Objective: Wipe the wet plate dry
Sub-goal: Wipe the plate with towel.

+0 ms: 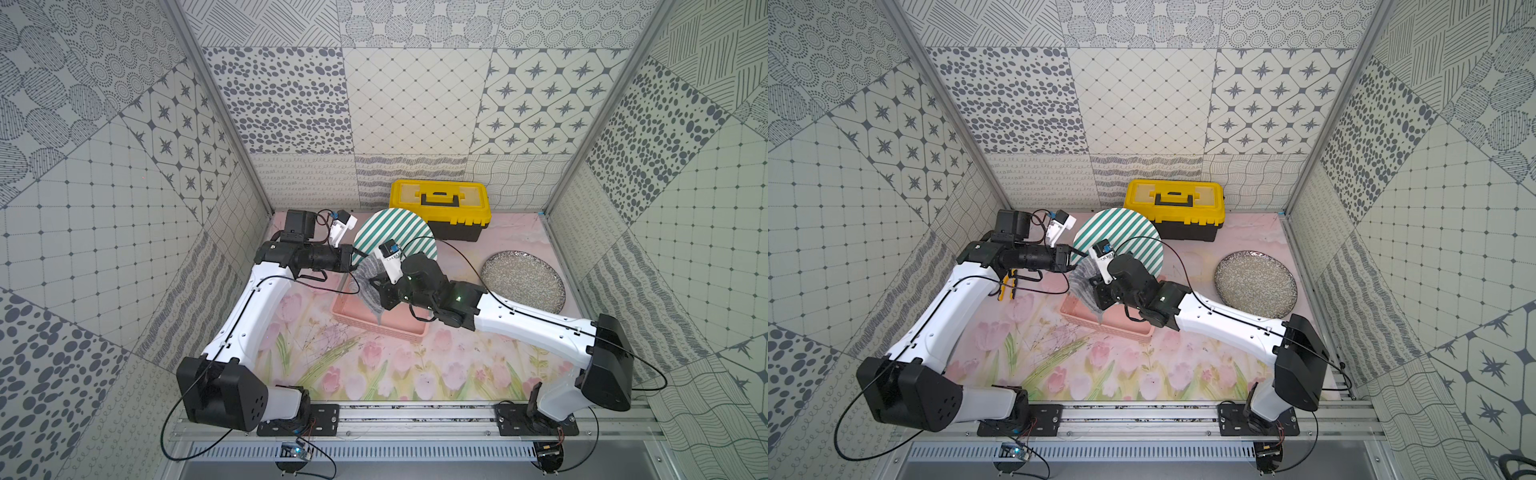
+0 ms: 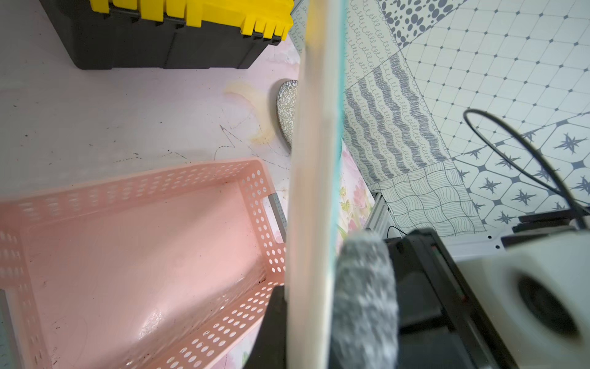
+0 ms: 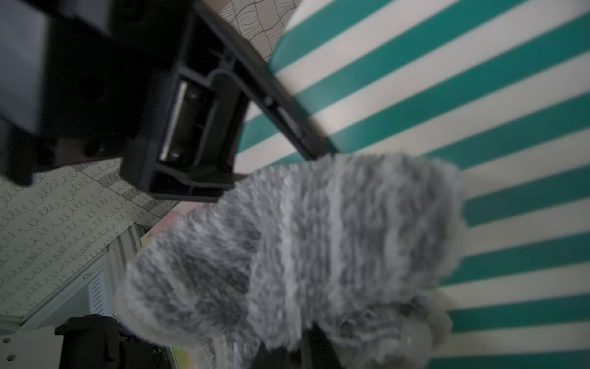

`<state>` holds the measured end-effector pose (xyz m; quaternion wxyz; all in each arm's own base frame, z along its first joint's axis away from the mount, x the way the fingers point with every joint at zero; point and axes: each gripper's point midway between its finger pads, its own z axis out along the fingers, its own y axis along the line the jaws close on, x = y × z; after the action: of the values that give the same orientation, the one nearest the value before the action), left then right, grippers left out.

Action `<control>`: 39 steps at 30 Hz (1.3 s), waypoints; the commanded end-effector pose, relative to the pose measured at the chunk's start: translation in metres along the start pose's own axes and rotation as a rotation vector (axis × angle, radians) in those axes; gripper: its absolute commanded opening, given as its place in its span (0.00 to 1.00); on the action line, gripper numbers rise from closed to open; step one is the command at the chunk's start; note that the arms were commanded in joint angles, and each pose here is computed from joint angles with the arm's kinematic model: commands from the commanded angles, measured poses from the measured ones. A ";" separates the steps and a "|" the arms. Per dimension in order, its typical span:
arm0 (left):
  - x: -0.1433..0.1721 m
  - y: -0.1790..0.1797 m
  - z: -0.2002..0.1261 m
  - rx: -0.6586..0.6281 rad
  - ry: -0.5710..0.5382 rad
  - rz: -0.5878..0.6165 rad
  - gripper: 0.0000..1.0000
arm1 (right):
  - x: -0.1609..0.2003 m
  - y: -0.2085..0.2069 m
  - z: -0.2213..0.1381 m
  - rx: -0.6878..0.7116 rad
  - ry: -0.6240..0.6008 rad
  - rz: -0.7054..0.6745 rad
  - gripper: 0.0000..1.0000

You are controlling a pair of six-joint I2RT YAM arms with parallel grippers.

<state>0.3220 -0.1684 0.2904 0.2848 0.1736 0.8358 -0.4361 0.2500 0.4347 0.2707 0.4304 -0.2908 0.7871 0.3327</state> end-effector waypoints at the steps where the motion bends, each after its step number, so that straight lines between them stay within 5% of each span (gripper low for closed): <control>1: -0.017 -0.046 -0.003 0.244 -0.041 0.051 0.00 | 0.007 0.021 0.017 -0.072 0.021 -0.020 0.00; 8: -0.025 -0.053 -0.007 0.253 -0.054 0.060 0.00 | 0.040 -0.036 0.011 0.078 0.053 0.105 0.00; 23: -0.018 -0.061 -0.013 0.254 -0.049 0.087 0.00 | 0.059 -0.207 -0.078 0.469 -0.043 0.375 0.00; 30: -0.004 -0.051 -0.013 0.182 -0.025 0.146 0.00 | 0.021 -0.250 -0.129 0.530 -0.153 0.455 0.00; 39: 0.034 -0.039 -0.002 0.080 0.062 0.274 0.00 | -0.060 -0.255 -0.161 0.514 -0.234 0.371 0.00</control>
<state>0.2929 -0.1801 0.2974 0.3009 0.2442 0.8165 -0.4279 0.3844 0.1564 0.2915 0.4923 0.0468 0.8418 0.2165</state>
